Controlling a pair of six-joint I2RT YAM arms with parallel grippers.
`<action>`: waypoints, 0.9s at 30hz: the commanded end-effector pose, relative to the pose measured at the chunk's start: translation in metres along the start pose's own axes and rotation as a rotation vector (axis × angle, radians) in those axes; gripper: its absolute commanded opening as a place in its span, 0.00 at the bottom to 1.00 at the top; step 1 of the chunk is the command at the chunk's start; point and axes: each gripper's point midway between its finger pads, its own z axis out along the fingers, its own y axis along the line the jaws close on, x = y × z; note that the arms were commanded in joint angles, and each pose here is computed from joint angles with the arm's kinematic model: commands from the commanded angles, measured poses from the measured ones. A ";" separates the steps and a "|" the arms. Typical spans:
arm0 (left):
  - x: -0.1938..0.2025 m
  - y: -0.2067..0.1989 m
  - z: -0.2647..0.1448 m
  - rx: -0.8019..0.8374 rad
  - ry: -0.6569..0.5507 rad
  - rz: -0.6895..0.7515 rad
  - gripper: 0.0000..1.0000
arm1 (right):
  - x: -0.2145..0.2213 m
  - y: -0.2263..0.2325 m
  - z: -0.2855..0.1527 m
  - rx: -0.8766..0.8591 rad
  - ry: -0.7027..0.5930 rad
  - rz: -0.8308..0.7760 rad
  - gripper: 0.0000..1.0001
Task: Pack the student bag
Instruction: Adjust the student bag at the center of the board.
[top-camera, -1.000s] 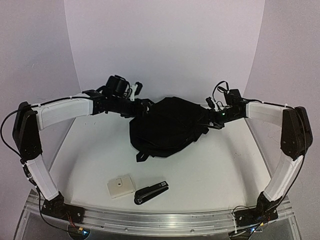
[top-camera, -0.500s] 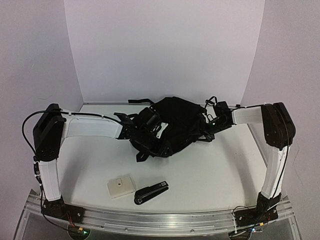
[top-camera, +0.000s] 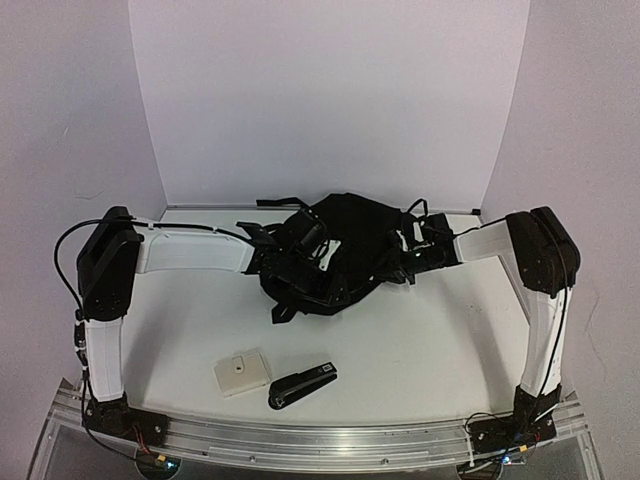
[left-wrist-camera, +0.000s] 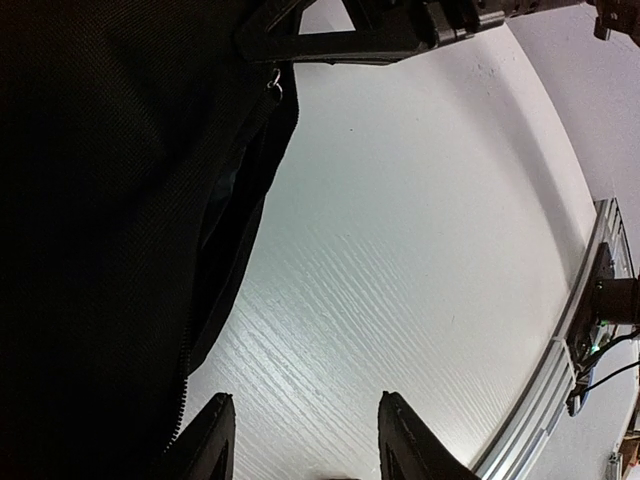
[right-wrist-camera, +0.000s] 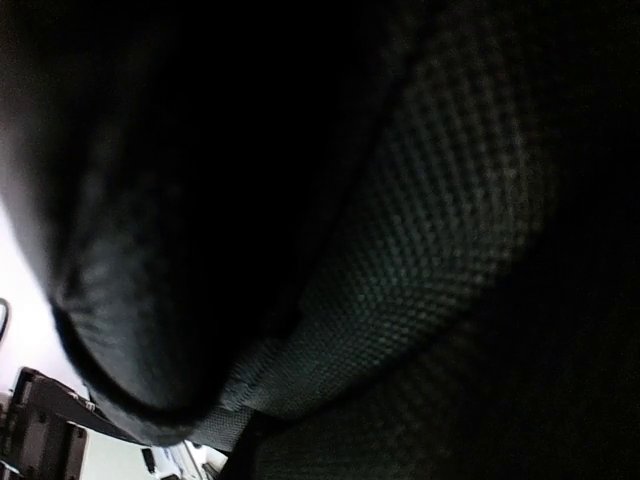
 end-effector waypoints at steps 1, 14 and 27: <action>-0.024 -0.009 -0.001 0.031 -0.071 -0.016 0.48 | 0.007 0.031 0.002 -0.114 -0.002 -0.058 0.06; -0.069 -0.004 -0.007 0.046 -0.164 -0.031 0.40 | 0.012 0.051 0.001 -0.161 -0.039 -0.116 0.00; -0.055 0.025 0.044 -0.046 -0.057 -0.003 0.39 | 0.009 0.053 0.003 -0.190 -0.045 -0.059 0.00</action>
